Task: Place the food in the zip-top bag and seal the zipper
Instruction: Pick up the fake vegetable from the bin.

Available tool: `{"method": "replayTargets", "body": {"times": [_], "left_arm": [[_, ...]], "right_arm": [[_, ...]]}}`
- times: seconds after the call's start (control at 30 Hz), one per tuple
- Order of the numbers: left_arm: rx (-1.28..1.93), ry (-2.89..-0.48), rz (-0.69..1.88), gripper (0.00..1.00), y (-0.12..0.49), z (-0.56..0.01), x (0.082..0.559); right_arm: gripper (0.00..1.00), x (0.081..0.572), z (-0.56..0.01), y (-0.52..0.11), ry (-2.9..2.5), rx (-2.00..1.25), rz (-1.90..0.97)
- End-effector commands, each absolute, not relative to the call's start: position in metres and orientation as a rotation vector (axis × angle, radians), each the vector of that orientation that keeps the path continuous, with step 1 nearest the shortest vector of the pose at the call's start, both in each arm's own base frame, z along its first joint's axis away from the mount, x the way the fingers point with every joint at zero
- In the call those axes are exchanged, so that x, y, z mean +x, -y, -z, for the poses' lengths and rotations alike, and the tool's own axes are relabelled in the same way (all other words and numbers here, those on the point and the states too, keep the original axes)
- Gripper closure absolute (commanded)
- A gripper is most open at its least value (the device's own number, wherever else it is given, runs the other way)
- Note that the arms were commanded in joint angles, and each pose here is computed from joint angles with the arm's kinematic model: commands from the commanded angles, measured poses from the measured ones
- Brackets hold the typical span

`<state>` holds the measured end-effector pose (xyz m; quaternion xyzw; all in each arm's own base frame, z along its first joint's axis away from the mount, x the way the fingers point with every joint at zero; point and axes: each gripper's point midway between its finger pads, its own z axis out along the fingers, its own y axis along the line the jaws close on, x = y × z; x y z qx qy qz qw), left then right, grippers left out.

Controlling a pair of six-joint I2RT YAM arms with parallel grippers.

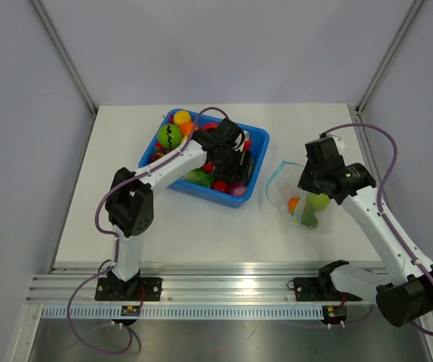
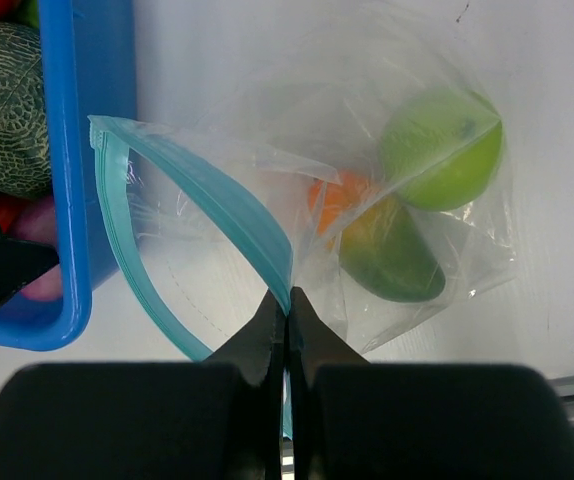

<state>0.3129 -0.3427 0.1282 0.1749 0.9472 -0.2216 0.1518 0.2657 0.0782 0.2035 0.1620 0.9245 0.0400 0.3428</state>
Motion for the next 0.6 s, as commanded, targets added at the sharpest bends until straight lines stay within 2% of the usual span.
{"method": "replayTargets", "body": {"times": [0.0, 0.13, 0.27, 0.3, 0.33, 0.43, 0.57], "left_arm": [[0.491, -2.705, 0.578, 0.27, 0.346, -0.123, 0.318], [0.488, -2.721, 0.51, 0.18, 0.343, -0.114, 0.317], [0.498, -2.725, 0.466, 0.22, 0.34, -0.109, 0.318], [0.501, -2.727, 0.466, 0.25, 0.34, -0.108, 0.317], [0.5, -2.725, 0.465, 0.34, 0.34, -0.109, 0.317], [0.494, -2.706, 0.47, 0.51, 0.339, -0.118, 0.318], [0.487, -2.651, 0.471, 0.61, 0.335, -0.145, 0.32]], "right_arm": [[1.0, 0.28, -0.22, -0.084, -2.344, 0.423, -0.152], [1.0, 0.283, -0.22, -0.087, -2.353, 0.413, -0.161], [1.0, 0.286, -0.22, -0.089, -2.354, 0.407, -0.166], [1.0, 0.286, -0.22, -0.089, -2.354, 0.403, -0.167], [1.0, 0.287, -0.221, -0.089, -2.351, 0.403, -0.169], [1.0, 0.287, -0.22, -0.089, -2.351, 0.406, -0.165], [1.0, 0.286, -0.219, -0.087, -2.348, 0.409, -0.159]]}}
